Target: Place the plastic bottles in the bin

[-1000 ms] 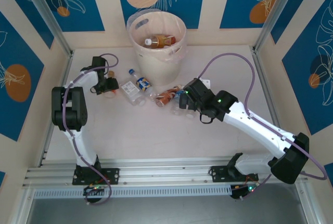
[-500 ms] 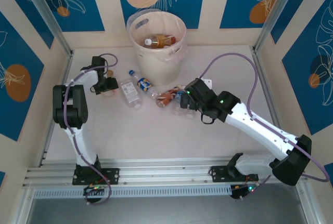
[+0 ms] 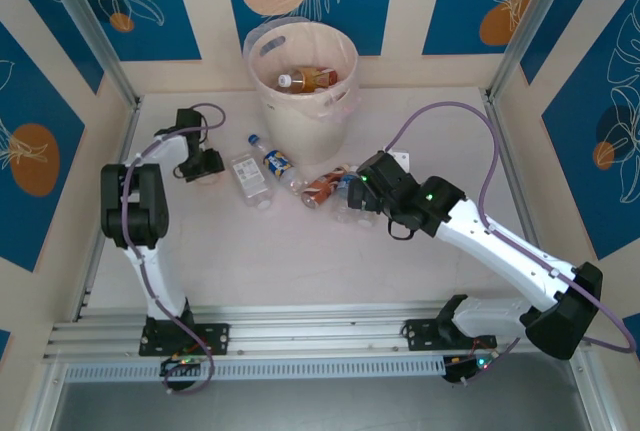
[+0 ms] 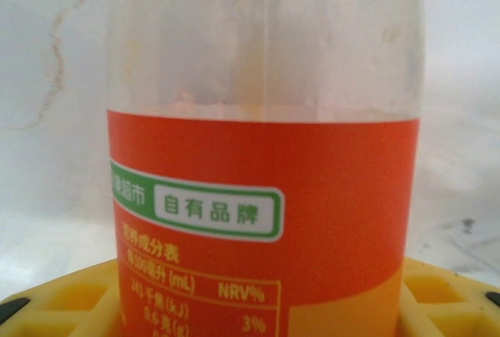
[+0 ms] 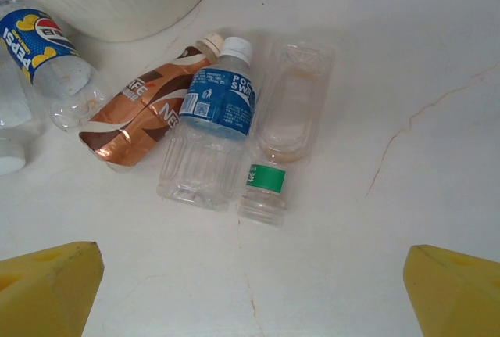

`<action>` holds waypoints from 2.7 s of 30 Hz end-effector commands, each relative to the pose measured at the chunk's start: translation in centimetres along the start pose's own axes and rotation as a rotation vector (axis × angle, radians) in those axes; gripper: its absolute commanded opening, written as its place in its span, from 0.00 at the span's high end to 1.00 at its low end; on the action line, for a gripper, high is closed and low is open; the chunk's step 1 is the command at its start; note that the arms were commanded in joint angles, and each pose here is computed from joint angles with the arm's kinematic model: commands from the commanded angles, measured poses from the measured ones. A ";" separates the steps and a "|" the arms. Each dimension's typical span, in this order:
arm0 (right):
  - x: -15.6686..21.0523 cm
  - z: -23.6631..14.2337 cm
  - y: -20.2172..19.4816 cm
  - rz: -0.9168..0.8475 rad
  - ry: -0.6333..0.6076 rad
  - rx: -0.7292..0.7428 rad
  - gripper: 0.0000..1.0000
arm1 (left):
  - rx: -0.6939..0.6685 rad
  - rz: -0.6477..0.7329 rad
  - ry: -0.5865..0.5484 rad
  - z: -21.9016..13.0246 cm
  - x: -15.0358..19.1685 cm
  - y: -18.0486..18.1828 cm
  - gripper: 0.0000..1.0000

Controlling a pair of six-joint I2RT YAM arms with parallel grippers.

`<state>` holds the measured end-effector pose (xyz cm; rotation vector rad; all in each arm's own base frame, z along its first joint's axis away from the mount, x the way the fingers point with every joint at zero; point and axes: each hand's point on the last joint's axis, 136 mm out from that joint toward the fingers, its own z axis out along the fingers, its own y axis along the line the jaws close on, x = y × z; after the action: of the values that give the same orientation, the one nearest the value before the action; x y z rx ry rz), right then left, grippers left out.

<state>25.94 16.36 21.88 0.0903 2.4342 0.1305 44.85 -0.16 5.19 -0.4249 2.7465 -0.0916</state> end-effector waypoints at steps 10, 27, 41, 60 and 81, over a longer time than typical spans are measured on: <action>-0.1 -0.4 -0.6 0.032 -0.034 0.013 0.01 | 0.225 0.026 -0.335 -16.8 -3.8 -6.0 0.50; 0.0 -0.5 -0.4 0.044 -0.033 0.007 0.01 | 0.576 0.211 -0.650 -34.2 -6.9 -20.0 0.50; 0.1 -2.3 -1.1 0.045 -0.051 0.012 0.01 | 0.626 0.320 -0.679 -30.9 -12.3 -28.8 0.50; 0.4 -3.8 -2.4 0.071 -0.070 0.018 0.01 | 0.482 0.399 -0.562 -19.9 -12.7 -30.0 0.43; 0.4 -3.2 -3.0 0.071 -0.070 0.057 0.01 | 0.509 0.403 -0.593 -22.1 -12.9 -30.2 0.25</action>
<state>23.16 13.85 23.79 0.1462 2.3801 0.1114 57.38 -24.52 32.11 0.1831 2.0972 -0.4662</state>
